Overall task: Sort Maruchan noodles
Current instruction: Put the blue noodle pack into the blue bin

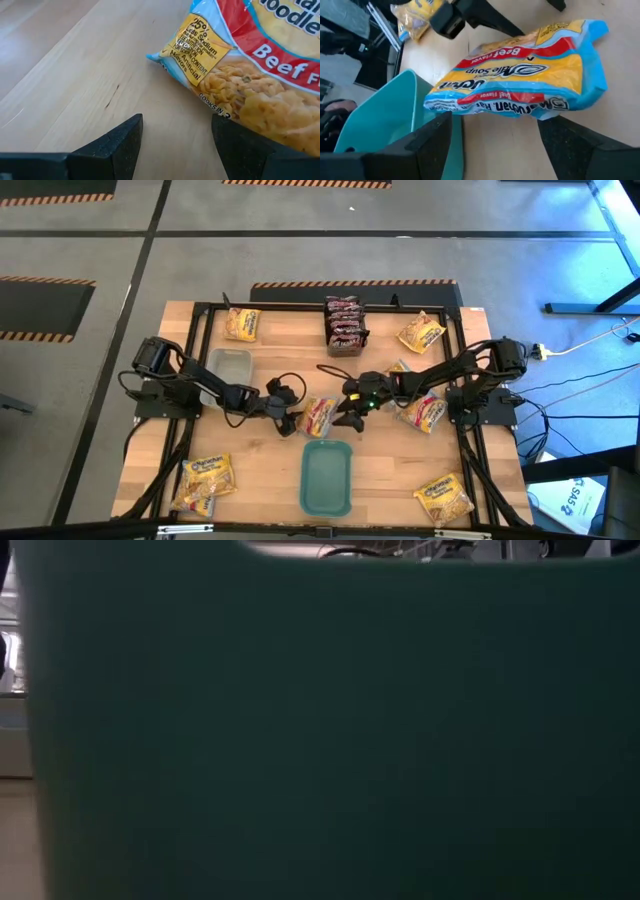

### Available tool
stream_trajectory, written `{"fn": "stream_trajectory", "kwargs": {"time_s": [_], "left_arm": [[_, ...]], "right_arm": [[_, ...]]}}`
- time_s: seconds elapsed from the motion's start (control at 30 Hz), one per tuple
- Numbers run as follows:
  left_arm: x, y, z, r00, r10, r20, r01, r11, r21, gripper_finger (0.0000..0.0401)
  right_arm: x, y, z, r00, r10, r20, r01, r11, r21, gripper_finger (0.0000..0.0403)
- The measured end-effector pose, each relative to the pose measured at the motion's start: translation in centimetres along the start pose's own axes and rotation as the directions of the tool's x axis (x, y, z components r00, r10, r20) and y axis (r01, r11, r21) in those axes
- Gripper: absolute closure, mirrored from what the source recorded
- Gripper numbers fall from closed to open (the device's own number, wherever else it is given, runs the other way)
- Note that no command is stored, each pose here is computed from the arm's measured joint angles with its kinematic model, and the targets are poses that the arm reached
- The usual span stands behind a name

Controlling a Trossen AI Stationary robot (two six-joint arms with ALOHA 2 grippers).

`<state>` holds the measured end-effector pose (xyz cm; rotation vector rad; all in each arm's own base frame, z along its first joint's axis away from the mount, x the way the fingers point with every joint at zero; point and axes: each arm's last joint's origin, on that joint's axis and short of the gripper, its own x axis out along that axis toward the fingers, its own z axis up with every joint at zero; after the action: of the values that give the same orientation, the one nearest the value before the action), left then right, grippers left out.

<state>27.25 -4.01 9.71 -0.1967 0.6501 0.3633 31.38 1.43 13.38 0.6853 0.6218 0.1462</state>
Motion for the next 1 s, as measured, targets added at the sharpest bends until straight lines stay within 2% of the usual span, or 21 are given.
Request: {"fn": "stream_trajectory", "kwargs": {"time_s": [0.3,0.5,0.63,1.0], "left_arm": [[0.0,-0.1,0.3,1.0,-0.014,0.028,0.015,1.0,-0.01,0.0169],[0.0,-0.2,0.4,0.999,-0.02,0.041,0.02,1.0,-0.016,0.0169],[0.0,-0.3,0.7,0.998,-0.02,0.067,0.021,0.999,-0.026,0.0169],[0.0,-0.1,0.9,0.996,-0.018,0.083,0.021,0.999,-0.035,0.0169]], "right_arm": [[0.6,-1.2,0.3,0.984,-0.148,0.099,0.137,0.984,0.115,0.0127],[0.6,-1.0,1.4,0.949,-0.241,0.203,0.228,0.97,0.085,0.0127],[1.0,-0.8,2.4,0.941,-0.243,0.235,0.239,0.97,0.045,0.0127],[3.4,-1.8,2.1,0.957,-0.242,0.161,0.242,0.97,0.019,0.0127]]}}
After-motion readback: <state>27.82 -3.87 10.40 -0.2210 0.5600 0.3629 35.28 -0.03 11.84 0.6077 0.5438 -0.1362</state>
